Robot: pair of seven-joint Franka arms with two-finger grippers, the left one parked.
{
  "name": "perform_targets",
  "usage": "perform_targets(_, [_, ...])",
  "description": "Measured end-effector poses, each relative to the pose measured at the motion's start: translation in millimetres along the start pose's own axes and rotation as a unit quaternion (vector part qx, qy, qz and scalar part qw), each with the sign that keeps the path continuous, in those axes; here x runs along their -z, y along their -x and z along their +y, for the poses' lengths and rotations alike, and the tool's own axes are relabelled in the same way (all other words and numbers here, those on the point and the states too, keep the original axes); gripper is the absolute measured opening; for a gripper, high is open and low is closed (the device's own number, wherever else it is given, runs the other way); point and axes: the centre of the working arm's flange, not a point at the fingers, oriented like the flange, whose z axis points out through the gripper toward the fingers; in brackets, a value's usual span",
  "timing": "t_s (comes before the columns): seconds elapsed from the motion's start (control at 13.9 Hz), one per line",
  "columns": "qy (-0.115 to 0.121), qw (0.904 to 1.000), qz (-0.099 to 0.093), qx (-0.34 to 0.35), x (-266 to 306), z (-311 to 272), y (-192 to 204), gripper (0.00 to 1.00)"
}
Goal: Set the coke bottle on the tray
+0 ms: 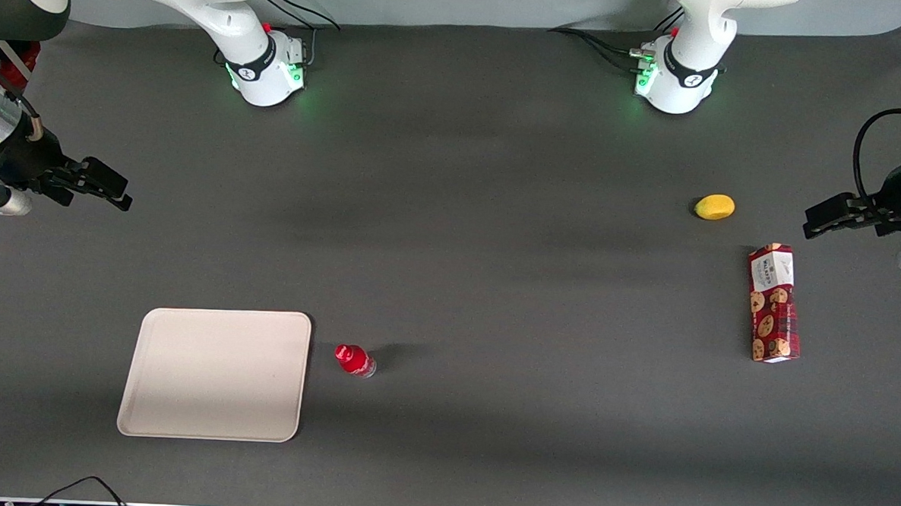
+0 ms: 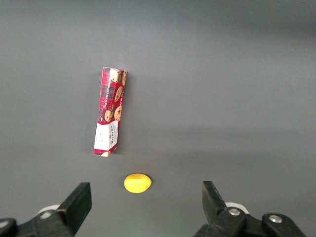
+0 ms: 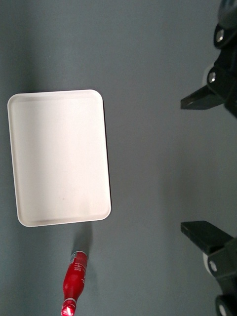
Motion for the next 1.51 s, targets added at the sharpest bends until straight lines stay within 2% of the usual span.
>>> perform_targets(0.29, [0.000, 1.0000, 0.002, 0.005, 1, -3, 0, 1.00])
perform_targets(0.5, [-0.002, 0.9997, 0.017, 0.016, 14, -16, -8, 1.00])
perform_targets(0.72, [-0.005, 0.9986, 0.039, 0.036, 33, -44, -31, 1.00])
perform_targets(0.86, [-0.010, 0.9982, 0.042, 0.043, 35, -66, -59, 1.00])
perform_targets(1.15, [-0.022, 0.9987, 0.038, 0.026, -1, -120, -107, 1.00])
perform_targets(1.51, [-0.043, 0.9968, 0.067, 0.004, -53, -188, -139, 1.00])
